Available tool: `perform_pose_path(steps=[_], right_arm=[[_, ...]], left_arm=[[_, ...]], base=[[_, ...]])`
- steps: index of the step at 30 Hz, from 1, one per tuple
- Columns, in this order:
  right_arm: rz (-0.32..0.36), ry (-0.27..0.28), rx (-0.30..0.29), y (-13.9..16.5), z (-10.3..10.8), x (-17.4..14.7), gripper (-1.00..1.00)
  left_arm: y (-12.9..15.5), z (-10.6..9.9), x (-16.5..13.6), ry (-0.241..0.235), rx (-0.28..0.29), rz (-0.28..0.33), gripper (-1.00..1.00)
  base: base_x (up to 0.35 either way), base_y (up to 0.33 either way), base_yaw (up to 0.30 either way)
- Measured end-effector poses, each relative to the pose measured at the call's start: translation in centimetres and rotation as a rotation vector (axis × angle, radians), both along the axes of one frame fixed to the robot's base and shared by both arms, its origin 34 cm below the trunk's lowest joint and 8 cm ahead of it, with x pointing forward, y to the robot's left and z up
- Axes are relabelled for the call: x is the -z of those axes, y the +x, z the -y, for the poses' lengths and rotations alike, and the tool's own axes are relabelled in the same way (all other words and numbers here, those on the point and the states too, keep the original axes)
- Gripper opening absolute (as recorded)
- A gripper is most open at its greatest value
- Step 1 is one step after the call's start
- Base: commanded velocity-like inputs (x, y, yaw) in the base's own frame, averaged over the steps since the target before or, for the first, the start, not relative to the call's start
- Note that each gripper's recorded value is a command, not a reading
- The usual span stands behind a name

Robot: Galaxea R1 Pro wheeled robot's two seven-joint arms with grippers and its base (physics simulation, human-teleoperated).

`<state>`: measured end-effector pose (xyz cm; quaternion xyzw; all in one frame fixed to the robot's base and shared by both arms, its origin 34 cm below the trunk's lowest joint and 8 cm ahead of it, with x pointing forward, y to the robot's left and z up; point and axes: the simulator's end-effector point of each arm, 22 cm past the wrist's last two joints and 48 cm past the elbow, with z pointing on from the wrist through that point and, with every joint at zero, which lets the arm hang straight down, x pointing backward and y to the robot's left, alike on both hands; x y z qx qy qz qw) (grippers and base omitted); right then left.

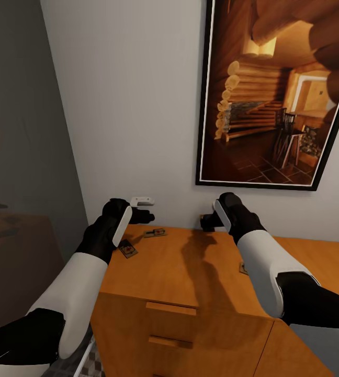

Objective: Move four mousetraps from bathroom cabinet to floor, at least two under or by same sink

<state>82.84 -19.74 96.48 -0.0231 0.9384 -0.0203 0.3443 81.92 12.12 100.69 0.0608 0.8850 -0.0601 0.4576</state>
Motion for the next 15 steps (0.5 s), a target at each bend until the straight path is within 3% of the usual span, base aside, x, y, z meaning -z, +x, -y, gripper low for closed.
perform_pose_path(steps=[15], right_arm=[[0.000,-0.002,-0.001,0.00,0.00,0.00,-1.00]], left_arm=[[0.00,0.00,0.00,0.000,0.000,0.000,1.00]], base=[[0.000,0.000,0.000]])
